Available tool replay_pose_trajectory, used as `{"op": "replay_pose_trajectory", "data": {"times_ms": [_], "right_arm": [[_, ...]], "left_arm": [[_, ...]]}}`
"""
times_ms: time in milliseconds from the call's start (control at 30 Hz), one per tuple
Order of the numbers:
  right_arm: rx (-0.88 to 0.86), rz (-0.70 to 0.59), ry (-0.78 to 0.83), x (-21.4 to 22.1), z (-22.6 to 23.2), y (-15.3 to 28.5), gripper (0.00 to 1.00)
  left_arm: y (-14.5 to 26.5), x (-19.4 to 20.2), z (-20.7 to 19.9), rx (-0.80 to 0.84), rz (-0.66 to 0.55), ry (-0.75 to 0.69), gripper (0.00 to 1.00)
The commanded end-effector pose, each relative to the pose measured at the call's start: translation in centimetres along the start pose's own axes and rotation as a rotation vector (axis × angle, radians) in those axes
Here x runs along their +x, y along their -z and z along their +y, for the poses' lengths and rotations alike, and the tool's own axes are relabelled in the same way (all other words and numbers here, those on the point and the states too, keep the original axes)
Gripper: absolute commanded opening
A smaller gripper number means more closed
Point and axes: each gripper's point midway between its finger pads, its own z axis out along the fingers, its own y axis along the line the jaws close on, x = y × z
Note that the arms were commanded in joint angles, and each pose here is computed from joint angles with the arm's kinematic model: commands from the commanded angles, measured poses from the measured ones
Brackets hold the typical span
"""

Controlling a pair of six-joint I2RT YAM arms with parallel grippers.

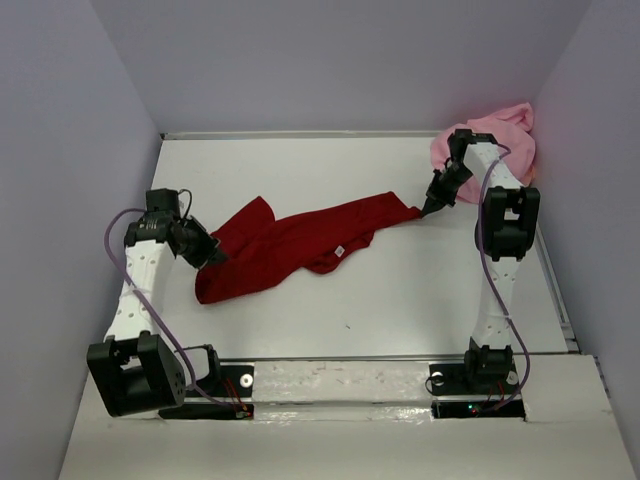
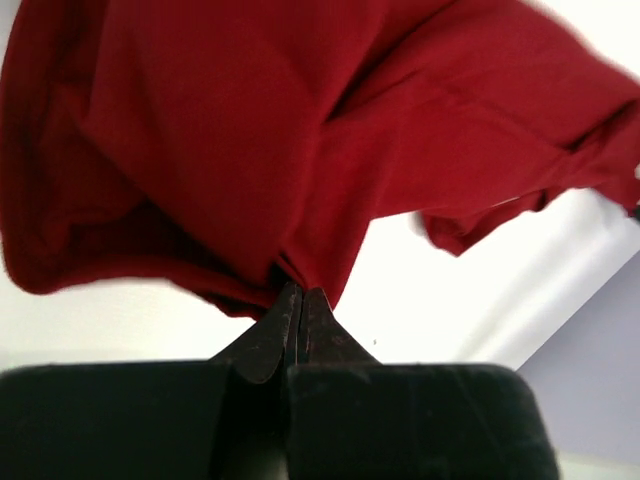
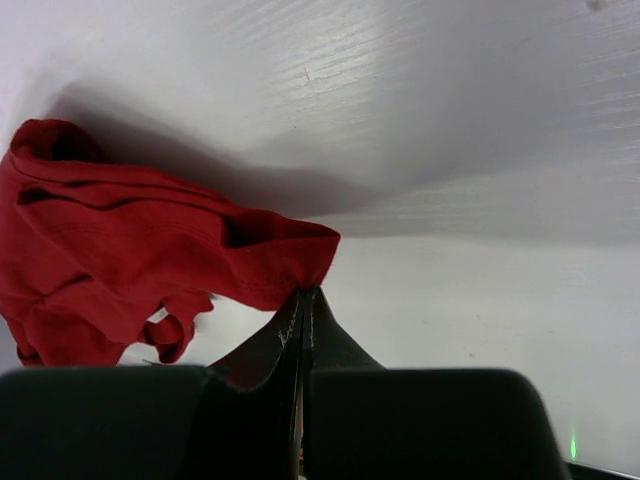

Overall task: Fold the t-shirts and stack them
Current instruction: Flatten out the tshirt

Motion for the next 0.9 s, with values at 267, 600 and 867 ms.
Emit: {"op": "replay_pose_trajectory", "data": {"times_ms": [267, 600, 867], "right_arm": [[-0.022, -0.009, 0.036, 0.7, 0.4, 1.2, 0.00], [-0.003, 0.004, 0.030, 1.5, -0.3, 1.0, 0.00], [0.015, -0.003, 0.028, 0.9, -0.1, 1.4, 0.00]], "left_arm": [[13.2, -13.3, -13.7, 0.388, -0.594, -0.148, 0.00], [14.7, -13.7, -7.2, 0.069, -0.718, -0.035, 0.00], [2.0, -1.0, 1.8, -0.112, -0.032, 0.059, 0.00]]}}
